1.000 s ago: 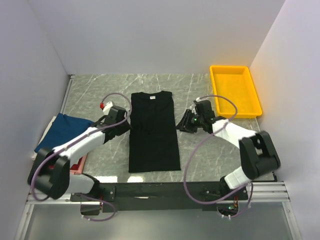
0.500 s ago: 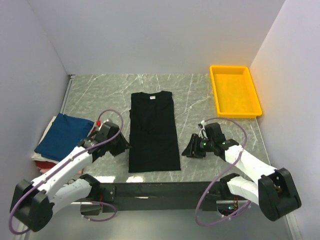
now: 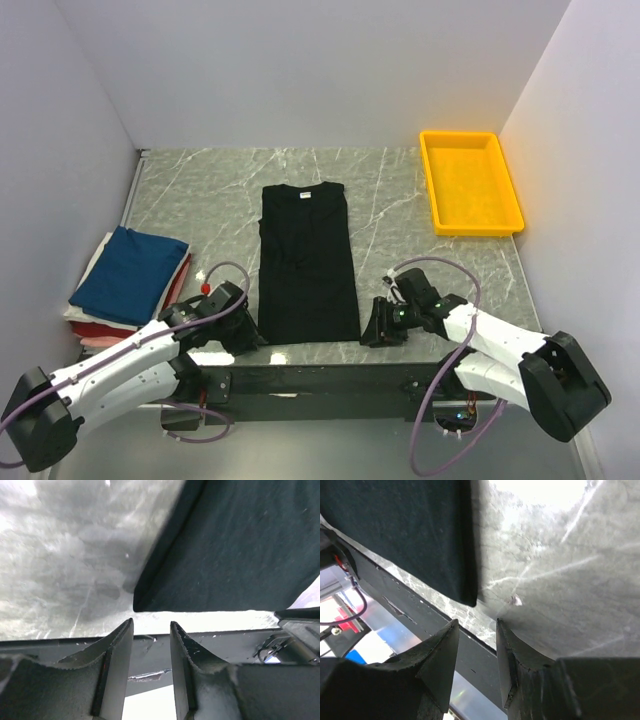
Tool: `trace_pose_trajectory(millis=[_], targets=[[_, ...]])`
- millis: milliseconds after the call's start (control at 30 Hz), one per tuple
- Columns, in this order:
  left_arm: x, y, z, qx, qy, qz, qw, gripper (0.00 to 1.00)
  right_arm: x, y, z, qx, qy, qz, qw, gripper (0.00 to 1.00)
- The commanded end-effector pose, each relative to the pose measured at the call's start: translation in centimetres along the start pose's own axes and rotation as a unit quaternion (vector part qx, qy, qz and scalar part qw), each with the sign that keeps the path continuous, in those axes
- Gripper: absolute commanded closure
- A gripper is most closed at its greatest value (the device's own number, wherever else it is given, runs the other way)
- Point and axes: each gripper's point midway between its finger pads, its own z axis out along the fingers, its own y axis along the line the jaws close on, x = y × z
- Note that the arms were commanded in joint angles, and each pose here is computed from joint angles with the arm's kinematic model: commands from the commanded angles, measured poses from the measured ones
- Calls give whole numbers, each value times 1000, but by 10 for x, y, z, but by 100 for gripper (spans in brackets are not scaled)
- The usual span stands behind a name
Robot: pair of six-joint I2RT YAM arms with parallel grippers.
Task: Fold and stack the t-shirts
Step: Fold the tshirt
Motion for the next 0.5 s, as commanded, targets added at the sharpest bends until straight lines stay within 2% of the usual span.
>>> trace_pose_trajectory(millis=[0,300,333,467], targets=[[5,-12,2,16,5,-12,1000,59,-7,8,4,-17,-14,-2,1000,57],[1,-2,8,-3,-12,-11,1000,59,-4,6,14,-28,-13,12,999,57],[-6,1,10,-8,-32,-10,999,59,-4,7,14,-30,-12,13,999,57],[-10,4,13,-12,-43,-7,999,59,-2,1,18,-23,-11,18,1000,58]])
